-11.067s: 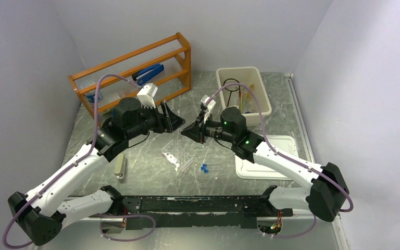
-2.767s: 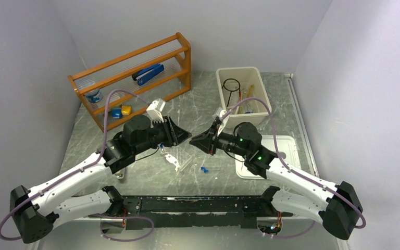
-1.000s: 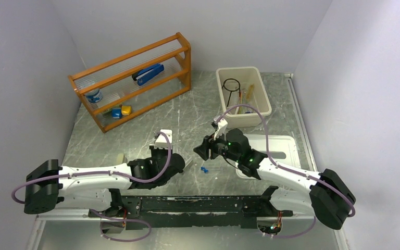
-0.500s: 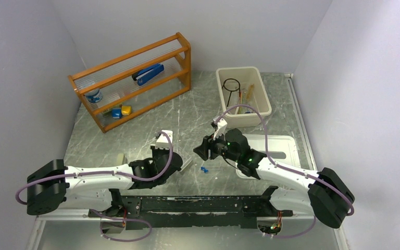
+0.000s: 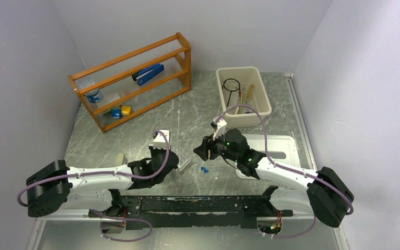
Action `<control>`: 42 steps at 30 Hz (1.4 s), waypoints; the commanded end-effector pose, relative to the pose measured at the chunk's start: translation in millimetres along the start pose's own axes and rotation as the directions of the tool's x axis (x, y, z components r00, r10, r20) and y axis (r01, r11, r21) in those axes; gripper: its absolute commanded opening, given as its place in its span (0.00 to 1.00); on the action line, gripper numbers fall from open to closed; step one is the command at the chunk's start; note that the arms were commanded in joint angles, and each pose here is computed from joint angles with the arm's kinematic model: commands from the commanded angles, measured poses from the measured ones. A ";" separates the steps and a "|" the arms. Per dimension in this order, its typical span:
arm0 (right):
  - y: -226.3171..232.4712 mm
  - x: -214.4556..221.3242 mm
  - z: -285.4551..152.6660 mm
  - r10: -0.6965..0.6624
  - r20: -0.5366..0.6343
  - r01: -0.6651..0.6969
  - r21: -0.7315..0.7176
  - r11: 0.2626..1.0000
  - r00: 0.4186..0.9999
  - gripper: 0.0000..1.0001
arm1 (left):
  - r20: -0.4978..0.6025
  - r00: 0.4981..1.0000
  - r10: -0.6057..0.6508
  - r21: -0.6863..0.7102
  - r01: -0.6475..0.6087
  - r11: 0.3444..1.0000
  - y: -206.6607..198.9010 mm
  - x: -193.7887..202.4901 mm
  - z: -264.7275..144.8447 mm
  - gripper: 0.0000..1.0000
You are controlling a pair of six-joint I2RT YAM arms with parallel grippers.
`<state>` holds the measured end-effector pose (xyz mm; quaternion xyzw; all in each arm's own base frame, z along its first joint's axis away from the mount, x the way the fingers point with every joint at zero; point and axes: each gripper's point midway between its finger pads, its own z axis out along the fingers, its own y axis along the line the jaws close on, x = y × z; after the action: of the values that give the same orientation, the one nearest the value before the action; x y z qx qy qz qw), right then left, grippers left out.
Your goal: Organize the chemistry lab equipment
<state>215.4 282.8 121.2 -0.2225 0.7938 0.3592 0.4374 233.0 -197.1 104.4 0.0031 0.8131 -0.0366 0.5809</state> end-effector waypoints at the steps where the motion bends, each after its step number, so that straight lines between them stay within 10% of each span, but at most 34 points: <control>1: 2.2 -6.0 -0.6 0.002 0.022 -0.002 -0.003 1.000 1.000 0.55 | -0.009 0.999 -0.053 -0.007 0.053 0.999 3.6 5.9 1.2 0.05; 12: 20.3 -14.9 -7.2 0.018 0.050 -0.013 -0.090 0.996 0.999 0.55 | -0.030 0.997 -0.066 -0.005 0.065 0.998 6.1 18.7 7.4 0.14; 16: 18.1 -12.5 -9.2 0.018 0.032 -0.016 -0.073 0.997 0.999 0.56 | -0.030 0.996 -0.081 -0.007 0.081 0.997 6.6 14.9 5.5 0.40; 30: -41.5 60.9 -47.2 0.169 -0.332 -0.052 0.335 0.941 0.928 0.65 | -0.015 0.992 -0.125 0.105 0.126 0.986 -5.4 -81.9 -33.8 0.74; 42: -45.0 72.6 -32.8 0.216 -0.363 -0.077 0.362 0.929 0.906 0.66 | -0.311 0.942 -0.129 0.114 0.171 0.979 1.1 -35.1 23.5 0.95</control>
<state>185.7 218.3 51.4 -0.1576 0.9297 0.1928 0.2712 265.9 -180.3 143.6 -0.0310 0.8656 -0.0769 0.4939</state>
